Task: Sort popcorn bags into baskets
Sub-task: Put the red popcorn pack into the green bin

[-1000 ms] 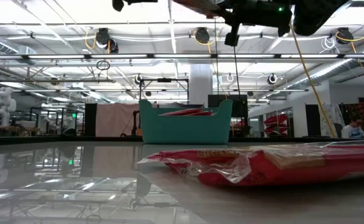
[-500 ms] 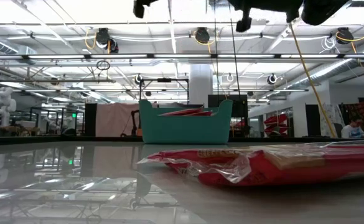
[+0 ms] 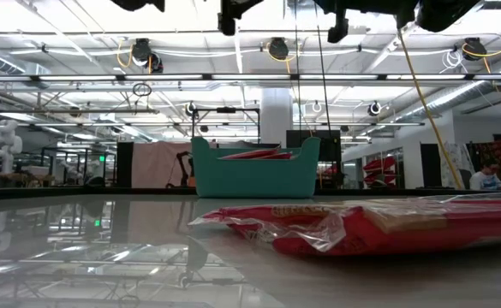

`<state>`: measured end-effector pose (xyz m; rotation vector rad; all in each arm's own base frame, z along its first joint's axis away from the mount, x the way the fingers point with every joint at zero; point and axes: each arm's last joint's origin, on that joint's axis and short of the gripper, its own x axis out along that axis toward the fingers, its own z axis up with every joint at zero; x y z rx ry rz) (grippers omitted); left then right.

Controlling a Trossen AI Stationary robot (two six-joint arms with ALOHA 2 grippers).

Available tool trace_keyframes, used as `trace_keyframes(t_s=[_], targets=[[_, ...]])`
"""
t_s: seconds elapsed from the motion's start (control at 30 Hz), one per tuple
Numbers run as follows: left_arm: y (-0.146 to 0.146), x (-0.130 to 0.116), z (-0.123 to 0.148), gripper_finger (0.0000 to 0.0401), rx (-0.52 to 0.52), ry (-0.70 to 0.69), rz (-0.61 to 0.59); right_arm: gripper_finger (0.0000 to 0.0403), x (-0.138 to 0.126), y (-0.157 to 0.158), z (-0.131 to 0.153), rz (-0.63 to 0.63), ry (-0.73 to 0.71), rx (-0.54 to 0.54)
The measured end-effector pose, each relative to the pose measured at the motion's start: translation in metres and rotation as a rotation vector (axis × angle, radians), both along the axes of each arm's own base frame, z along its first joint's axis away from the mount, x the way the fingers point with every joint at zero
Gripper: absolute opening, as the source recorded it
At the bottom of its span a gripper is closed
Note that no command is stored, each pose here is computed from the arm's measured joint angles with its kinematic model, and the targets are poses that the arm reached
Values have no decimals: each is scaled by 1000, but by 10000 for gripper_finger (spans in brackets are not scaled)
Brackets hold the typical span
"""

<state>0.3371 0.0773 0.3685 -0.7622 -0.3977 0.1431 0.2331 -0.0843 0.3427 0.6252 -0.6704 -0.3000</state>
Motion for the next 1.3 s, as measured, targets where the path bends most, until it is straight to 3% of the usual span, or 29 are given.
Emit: trace_keyframes(t_s=[0.17,0.4,0.6,0.77,1.0,1.3], targets=[[3,0,-1,167,77,30,33,9,2,0,-3,1,43,9],[19,-4,-2,14,64,34,13,14,2,-1,-4,-24,77,-31],[38,-12,-2,18,50,60,0,45,4,0,-6,32,96,-24],[56,-25,3,7,90,70,-88,79,5,0,-15,92,166,102],[83,-53,-3,5,33,231,-223,131,-3,4,-20,129,293,173],[103,-93,1,5,2,362,-169,155,-29,13,-25,145,454,318]])
